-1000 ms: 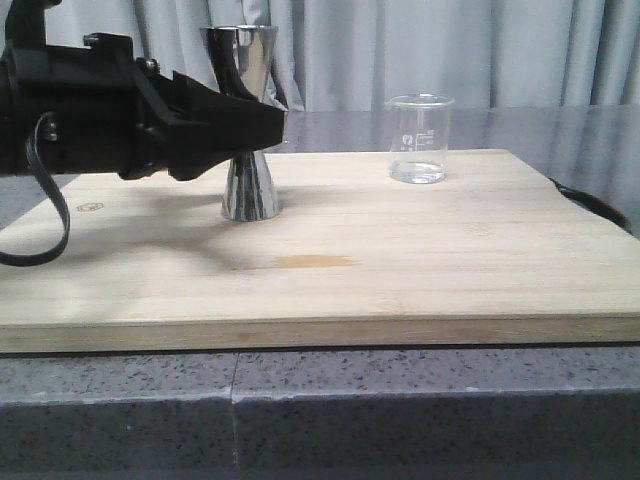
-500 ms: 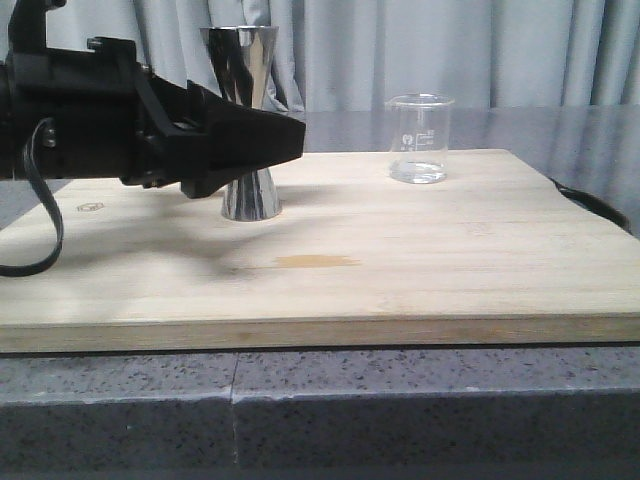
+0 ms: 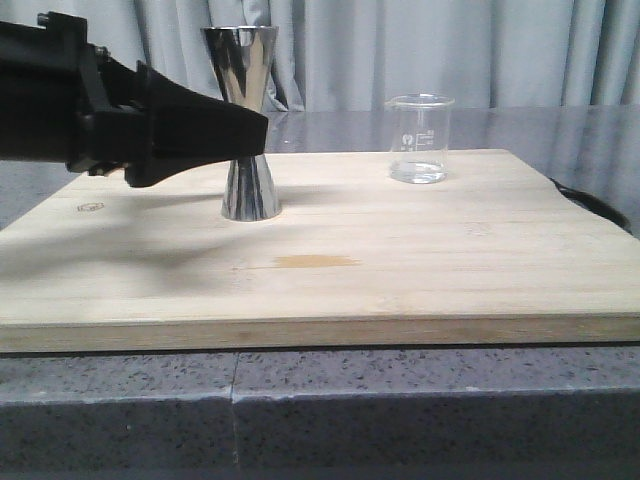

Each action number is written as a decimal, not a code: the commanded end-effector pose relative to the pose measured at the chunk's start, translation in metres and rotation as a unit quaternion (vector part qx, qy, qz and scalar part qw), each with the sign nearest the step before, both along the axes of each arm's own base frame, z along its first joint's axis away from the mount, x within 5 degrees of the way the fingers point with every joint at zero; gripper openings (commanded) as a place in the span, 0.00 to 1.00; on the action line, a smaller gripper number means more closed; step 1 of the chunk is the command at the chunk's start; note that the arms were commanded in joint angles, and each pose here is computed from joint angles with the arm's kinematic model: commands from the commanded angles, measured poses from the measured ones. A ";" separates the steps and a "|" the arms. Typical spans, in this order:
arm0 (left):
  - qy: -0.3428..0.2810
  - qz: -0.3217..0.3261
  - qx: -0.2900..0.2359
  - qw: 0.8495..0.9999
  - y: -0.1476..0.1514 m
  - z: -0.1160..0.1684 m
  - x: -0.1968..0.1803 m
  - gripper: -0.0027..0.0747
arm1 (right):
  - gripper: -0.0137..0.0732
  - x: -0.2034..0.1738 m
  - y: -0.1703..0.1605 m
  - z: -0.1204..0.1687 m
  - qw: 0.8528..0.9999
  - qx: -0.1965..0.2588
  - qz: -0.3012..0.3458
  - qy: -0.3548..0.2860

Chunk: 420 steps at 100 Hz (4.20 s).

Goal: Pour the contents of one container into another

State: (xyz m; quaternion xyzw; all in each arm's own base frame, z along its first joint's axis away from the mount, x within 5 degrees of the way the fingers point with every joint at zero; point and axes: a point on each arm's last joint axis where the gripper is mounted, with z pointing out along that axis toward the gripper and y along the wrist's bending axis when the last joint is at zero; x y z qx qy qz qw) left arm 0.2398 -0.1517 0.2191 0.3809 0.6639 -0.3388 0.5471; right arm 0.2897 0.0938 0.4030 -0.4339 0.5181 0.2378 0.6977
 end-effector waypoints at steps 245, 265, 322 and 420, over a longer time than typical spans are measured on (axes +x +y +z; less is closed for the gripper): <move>-0.227 0.274 -0.177 0.918 0.110 0.041 -0.199 0.01 | 0.07 -0.254 -0.098 -0.078 0.863 0.086 -0.488 -0.095; -0.228 0.272 -0.178 0.918 0.110 0.041 -0.199 0.01 | 0.07 -0.254 -0.099 -0.079 0.861 0.086 -0.493 -0.093; -0.228 0.272 -0.178 0.918 0.110 0.041 -0.199 0.01 | 0.07 -0.254 -0.099 -0.079 0.860 0.086 -0.494 -0.093; -0.241 0.432 -0.243 0.834 0.143 0.021 -0.196 0.01 | 0.07 -0.254 -0.100 -0.079 0.860 0.086 -0.494 -0.093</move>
